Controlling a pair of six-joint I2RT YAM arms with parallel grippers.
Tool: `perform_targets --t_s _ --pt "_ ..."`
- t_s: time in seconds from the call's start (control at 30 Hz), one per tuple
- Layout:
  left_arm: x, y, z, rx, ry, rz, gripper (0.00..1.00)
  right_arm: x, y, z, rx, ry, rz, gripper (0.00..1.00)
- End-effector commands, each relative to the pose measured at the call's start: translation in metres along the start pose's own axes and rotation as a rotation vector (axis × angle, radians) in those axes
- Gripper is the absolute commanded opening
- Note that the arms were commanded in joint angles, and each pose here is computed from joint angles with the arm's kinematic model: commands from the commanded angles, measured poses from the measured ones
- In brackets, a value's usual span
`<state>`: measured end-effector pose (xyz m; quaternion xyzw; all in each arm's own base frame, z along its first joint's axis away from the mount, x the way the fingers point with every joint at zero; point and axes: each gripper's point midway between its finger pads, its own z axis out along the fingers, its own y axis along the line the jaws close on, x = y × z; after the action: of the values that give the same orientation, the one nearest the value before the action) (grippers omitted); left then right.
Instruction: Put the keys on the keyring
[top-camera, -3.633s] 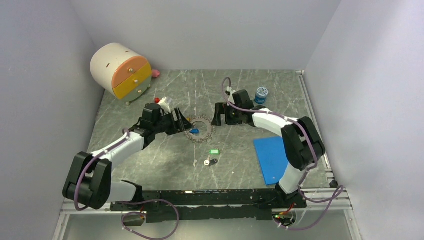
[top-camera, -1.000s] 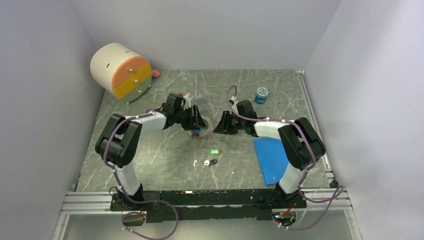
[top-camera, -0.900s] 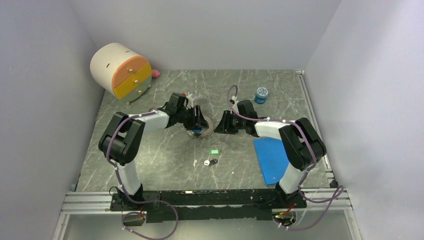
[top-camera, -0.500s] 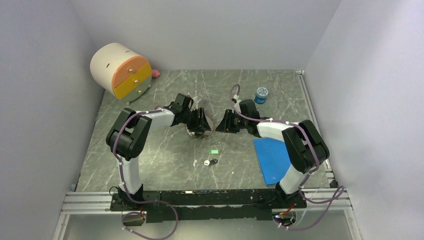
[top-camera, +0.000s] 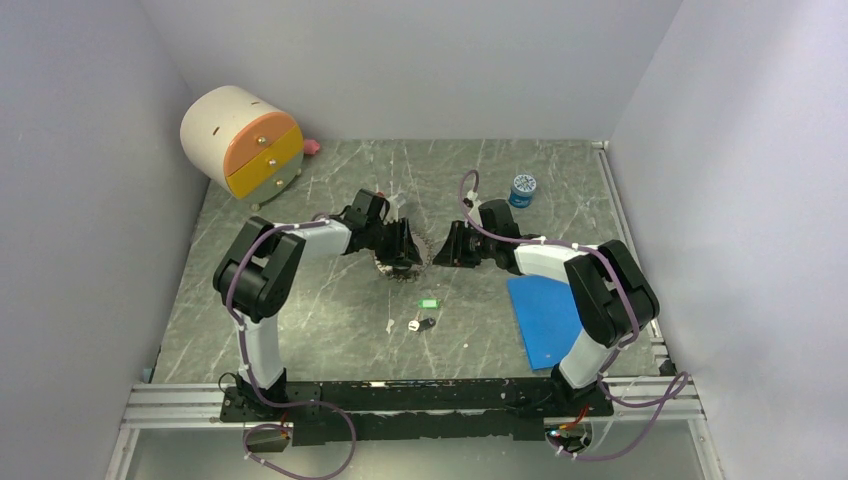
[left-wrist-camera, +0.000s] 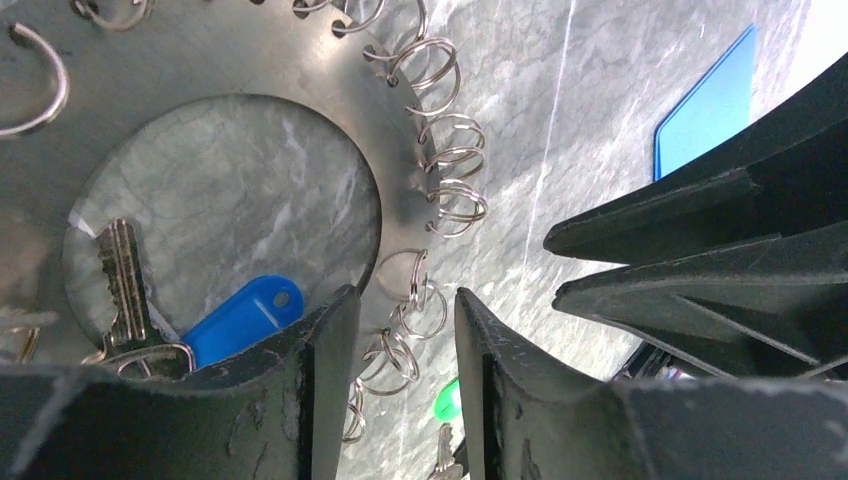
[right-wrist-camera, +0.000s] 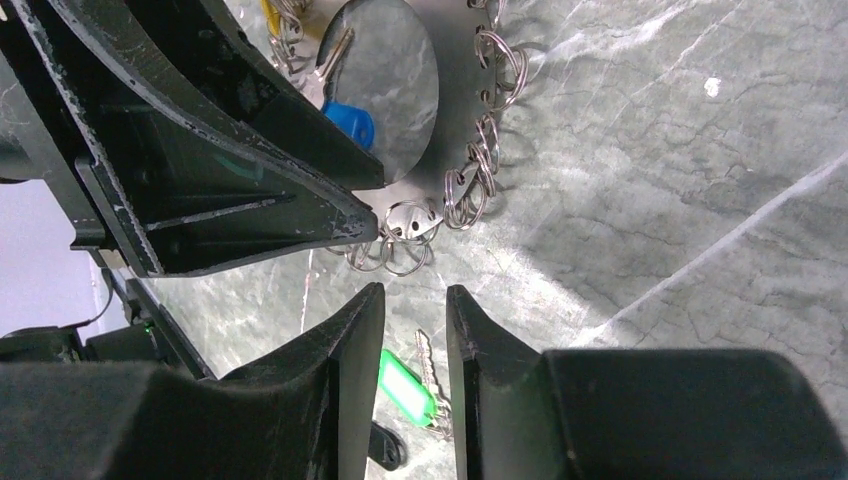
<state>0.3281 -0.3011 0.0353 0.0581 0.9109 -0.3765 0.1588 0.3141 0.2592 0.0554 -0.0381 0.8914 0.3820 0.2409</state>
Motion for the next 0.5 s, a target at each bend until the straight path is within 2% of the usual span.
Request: perform_targets --t_s 0.0,0.1,0.47 --pt "-0.009 -0.012 -0.015 -0.024 -0.066 0.056 0.47 -0.01 0.009 -0.009 -0.023 -0.033 -0.036 0.32" --pt "-0.013 -0.014 -0.021 -0.04 -0.089 0.064 0.51 -0.01 0.009 -0.01 -0.021 -0.037 -0.042 0.33" --pt "-0.011 -0.037 -0.013 0.058 -0.046 0.063 0.49 -0.008 0.007 -0.013 -0.017 -0.038 -0.042 0.32"
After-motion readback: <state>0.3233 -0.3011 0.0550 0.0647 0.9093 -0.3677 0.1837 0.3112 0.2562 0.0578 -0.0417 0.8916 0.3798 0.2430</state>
